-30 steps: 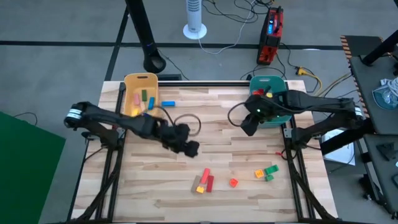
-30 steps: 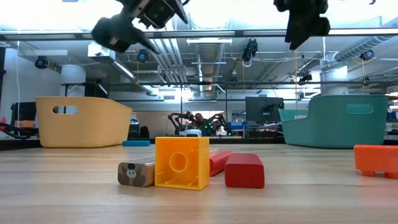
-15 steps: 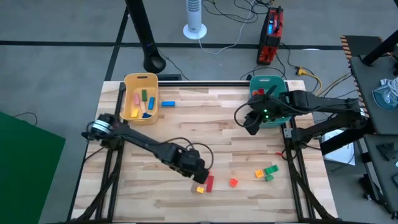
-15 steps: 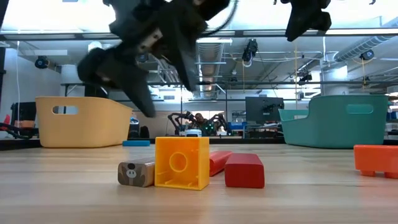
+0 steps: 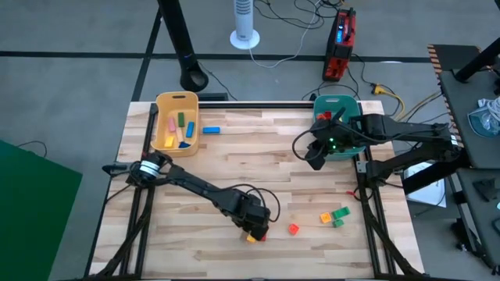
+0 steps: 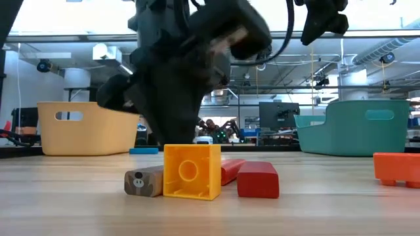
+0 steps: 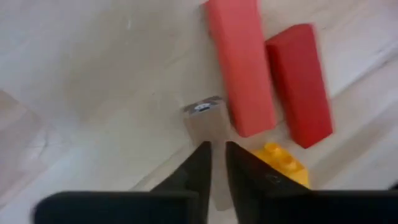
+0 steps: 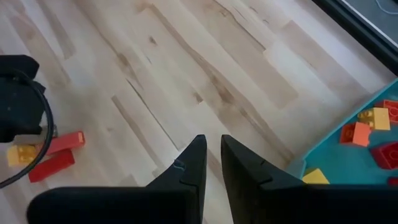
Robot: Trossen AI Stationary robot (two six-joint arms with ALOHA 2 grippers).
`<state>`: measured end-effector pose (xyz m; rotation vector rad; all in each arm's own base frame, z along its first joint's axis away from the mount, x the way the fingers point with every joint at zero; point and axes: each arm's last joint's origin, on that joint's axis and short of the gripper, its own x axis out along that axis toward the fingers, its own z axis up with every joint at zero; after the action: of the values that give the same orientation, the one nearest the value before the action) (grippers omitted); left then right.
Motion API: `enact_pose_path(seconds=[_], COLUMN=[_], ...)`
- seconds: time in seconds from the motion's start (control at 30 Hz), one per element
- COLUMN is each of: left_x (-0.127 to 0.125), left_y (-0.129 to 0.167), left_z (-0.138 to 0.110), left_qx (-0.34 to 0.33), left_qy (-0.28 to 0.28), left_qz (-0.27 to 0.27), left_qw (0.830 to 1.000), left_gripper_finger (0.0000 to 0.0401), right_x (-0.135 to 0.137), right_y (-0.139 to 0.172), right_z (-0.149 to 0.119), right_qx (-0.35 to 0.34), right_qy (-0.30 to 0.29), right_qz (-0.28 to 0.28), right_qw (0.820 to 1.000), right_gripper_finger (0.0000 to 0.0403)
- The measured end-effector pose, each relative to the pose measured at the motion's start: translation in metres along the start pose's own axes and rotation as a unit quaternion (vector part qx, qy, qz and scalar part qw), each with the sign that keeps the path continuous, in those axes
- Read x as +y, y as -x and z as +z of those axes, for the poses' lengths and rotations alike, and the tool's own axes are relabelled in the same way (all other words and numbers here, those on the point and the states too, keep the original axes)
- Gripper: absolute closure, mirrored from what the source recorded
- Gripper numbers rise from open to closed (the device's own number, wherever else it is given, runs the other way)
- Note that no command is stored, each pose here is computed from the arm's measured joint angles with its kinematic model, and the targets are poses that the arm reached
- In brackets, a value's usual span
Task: Sort blocks by size
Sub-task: Put the wooden block into the yellow bin
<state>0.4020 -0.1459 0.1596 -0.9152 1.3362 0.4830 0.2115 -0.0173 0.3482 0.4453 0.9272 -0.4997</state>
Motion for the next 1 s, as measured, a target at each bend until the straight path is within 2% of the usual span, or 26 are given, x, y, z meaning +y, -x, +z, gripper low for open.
enact_pose_path(seconds=[0.1, 0.27, 0.5, 0.63, 0.8, 1.0], left_x=[0.001, 0.006, 0.028, 0.026, 0.025, 0.027], left_y=[-0.004, -0.004, 0.015, 0.04, 0.05, 0.045], left_z=[0.0, 0.001, -0.003, -0.006, -0.007, -0.009], left_qx=[0.003, -0.003, 0.003, -0.009, -0.016, -0.009], left_qy=[0.001, 0.008, 0.007, 0.021, 0.033, 0.015], left_qz=[0.006, 0.033, 0.137, 0.114, 0.093, 0.1], left_qw=[1.0, 0.999, 0.991, 0.993, 0.995, 0.995], left_gripper_finger=[0.0396, 0.0386, 0.0386, 0.0381, 0.034, 0.0238], right_x=[0.0, -0.001, -0.002, -0.001, -0.001, -0.001], right_y=[-0.002, -0.007, -0.011, -0.012, -0.012, -0.012], right_z=[-0.001, -0.005, -0.007, -0.006, -0.006, -0.006], right_qx=[0.004, 0.013, 0.019, 0.012, 0.012, 0.013], right_qy=[0.001, 0.002, -0.001, -0.003, -0.002, 0.009], right_qz=[-0.002, -0.008, -0.011, -0.007, -0.006, -0.006], right_qw=[1.0, 1.0, 1.0, 1.0, 1.0, 1.0], right_gripper_finger=[0.0365, 0.0365, 0.0365, 0.0365, 0.0365, 0.0365])
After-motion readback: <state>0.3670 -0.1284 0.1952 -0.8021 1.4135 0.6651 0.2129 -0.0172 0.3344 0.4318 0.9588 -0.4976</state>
